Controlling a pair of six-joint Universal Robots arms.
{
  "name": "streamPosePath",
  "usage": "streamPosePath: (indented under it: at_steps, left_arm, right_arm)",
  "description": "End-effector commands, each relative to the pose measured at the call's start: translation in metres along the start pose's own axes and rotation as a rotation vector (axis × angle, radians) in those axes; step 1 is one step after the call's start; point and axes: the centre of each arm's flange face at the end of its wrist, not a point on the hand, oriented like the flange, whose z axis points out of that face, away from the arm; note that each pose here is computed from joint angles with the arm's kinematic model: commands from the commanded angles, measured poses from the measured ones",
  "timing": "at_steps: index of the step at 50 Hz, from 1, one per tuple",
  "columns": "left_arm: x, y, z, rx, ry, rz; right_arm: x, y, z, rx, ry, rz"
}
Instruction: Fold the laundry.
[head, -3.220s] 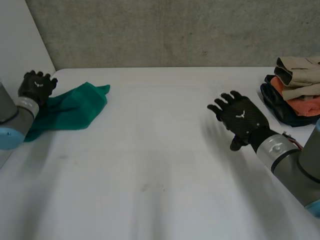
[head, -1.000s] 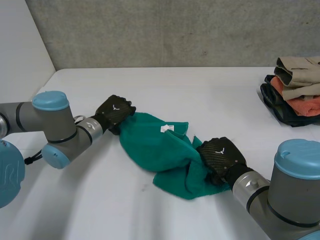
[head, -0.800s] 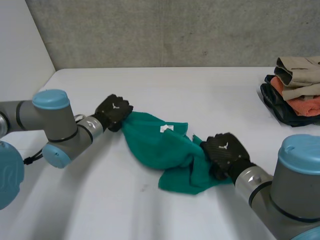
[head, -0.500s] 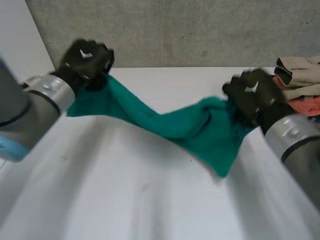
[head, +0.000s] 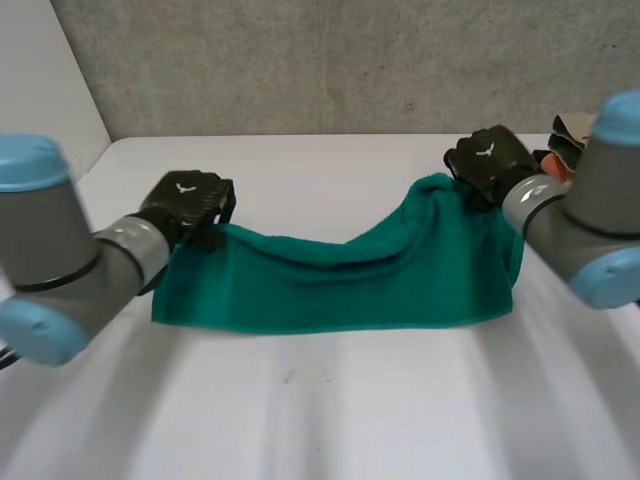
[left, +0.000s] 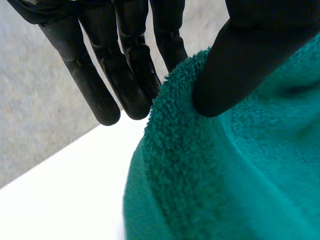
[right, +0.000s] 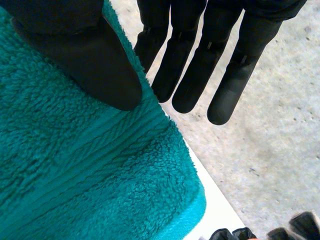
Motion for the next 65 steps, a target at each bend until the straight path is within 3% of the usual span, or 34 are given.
streamPosePath:
  at_steps: [1,7,15,19,27,31,45,65]
  left_arm:
    - [-0.001,0.023,0.062,0.015,-0.047,0.009]
    - [-0.004,0.015,0.073,0.079,-0.069,0.024]
    - [-0.005,-0.012,0.024,0.105,-0.077,0.043]
    - [-0.002,-0.001,-0.003,0.046,-0.074,0.067]
    - [0.000,0.060,-0.037,-0.147,0.009,0.263]
    - [-0.008,0.069,-0.036,-0.155,0.044,0.317]
    - [-0.019,0.095,-0.001,-0.116,0.089,0.313]
    - [-0.027,0.101,0.028,-0.085,0.078,0.325]
  right_arm:
    - [-0.014,0.036,0.043,0.105,0.163,-0.037]
    - [-0.013,0.036,0.045,0.131,0.197,-0.043]
    - [0.011,0.002,-0.013,0.042,0.150,-0.015]
    - [0.014,0.020,-0.035,-0.099,0.093,0.019]
    - [0.004,0.057,-0.071,-0.312,-0.074,0.104]
    - [-0.001,0.066,-0.071,-0.251,-0.126,0.117]
    - [-0.017,0.110,-0.037,-0.127,-0.112,0.074]
    - [-0.006,0.078,-0.040,-0.027,-0.052,0.097]
